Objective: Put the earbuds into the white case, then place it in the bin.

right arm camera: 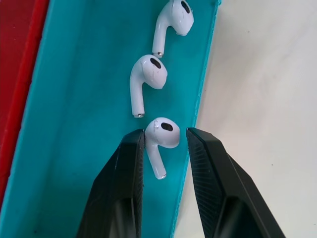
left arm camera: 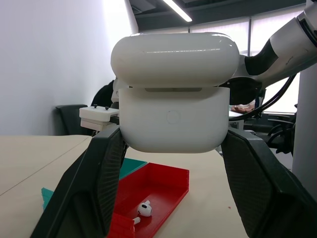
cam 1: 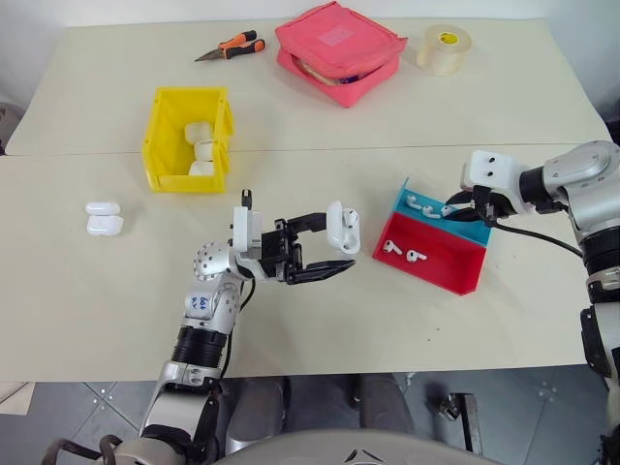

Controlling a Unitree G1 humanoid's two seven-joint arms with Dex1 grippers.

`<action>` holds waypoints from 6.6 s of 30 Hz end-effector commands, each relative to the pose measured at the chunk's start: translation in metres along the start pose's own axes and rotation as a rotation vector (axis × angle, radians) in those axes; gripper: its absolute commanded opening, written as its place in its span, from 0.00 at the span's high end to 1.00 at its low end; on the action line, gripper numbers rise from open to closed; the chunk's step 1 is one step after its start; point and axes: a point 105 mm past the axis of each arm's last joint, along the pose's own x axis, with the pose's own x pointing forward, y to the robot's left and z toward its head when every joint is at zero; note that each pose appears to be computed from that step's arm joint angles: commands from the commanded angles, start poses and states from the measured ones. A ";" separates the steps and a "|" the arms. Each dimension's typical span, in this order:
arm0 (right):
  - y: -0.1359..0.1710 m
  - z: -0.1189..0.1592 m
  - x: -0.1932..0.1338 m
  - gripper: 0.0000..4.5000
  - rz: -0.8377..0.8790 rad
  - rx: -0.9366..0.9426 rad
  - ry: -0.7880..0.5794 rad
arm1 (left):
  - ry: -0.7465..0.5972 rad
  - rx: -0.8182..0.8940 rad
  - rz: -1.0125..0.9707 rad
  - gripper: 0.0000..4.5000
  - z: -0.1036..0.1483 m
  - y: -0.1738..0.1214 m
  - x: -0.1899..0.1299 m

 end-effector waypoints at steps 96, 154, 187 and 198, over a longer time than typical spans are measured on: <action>0.130 0.166 -0.058 0.99 0.077 0.375 -1.043 | 0.423 0.167 -0.074 0.40 0.001 0.030 -0.013; 0.124 0.145 -0.011 0.99 0.099 0.389 -0.661 | 0.369 0.183 -0.035 0.40 -0.009 0.022 -0.010; 0.150 0.083 -0.062 0.99 -0.013 0.525 -0.772 | 0.553 0.147 -0.025 0.40 -0.038 0.044 -0.009; 0.163 0.089 -0.064 0.99 -0.042 0.573 -0.770 | 0.642 0.130 -0.133 0.40 -0.048 0.056 -0.003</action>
